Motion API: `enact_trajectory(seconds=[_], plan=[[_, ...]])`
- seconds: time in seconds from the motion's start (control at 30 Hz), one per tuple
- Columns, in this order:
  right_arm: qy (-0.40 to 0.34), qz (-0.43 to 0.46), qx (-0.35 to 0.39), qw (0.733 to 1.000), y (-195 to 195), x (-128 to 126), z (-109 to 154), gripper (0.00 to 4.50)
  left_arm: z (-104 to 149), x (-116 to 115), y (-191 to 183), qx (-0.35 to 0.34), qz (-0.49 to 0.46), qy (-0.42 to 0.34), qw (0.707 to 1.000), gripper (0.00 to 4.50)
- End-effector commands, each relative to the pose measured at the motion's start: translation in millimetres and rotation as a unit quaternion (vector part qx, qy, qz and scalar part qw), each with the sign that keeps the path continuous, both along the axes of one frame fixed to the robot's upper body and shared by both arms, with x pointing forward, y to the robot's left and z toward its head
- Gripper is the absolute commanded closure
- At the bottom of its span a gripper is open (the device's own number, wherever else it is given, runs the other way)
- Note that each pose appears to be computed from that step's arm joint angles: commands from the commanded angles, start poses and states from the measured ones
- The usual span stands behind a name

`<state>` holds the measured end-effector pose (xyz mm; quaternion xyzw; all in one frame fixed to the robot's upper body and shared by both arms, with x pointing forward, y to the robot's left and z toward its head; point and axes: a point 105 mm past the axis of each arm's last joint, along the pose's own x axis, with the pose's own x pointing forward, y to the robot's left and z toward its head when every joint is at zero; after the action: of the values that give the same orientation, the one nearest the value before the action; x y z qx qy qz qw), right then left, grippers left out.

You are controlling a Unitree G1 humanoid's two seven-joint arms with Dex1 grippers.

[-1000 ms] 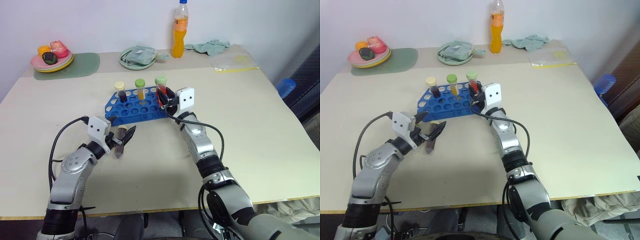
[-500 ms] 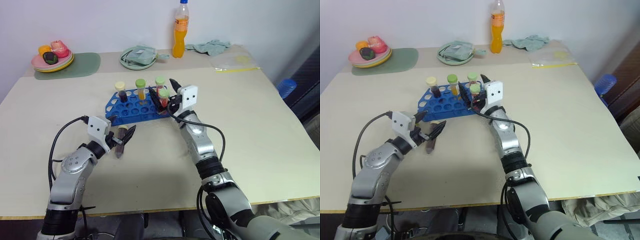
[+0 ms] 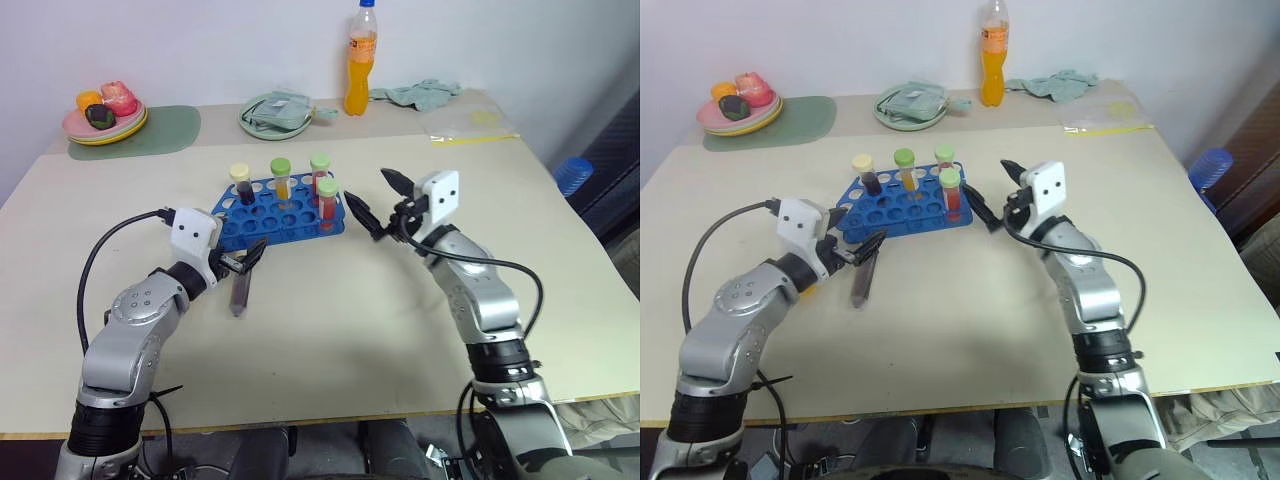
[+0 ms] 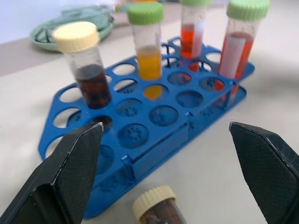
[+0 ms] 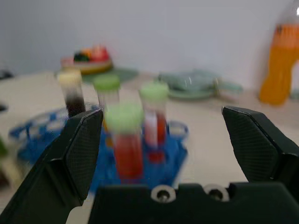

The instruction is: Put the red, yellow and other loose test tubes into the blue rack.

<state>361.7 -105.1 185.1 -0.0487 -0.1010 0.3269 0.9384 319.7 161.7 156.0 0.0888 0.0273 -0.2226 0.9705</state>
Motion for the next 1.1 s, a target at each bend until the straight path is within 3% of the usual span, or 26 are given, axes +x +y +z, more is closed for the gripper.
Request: enact_trajectory(seconds=[0.03,0.23,0.33,0.53,0.77,0.9,1.1], plan=[[-0.026,0.053,-0.030,0.998,9,-17,13,0.04,2,2,1,0.048,0.024,0.037,0.998,0.00],[0.010,0.148,-0.123,0.981,12,-46,-14,0.04,14,1,5,0.082,0.081,0.115,0.987,0.00],[0.020,0.169,-0.157,0.973,10,-53,-24,0.04,14,1,5,0.077,0.087,0.192,0.974,0.00],[0.026,0.182,-0.161,0.970,13,-56,-29,0.04,12,3,-2,0.102,0.067,0.223,0.967,0.00],[0.031,0.186,-0.163,0.968,15,-60,-34,0.04,22,3,37,0.104,0.101,0.261,0.955,0.00],[0.031,0.187,-0.163,0.968,17,-60,-35,0.04,22,-3,72,0.117,0.139,0.312,0.933,0.00],[0.031,0.195,-0.166,0.966,21,-64,-38,0.04,8,-7,77,0.130,0.137,0.361,0.913,0.00]])
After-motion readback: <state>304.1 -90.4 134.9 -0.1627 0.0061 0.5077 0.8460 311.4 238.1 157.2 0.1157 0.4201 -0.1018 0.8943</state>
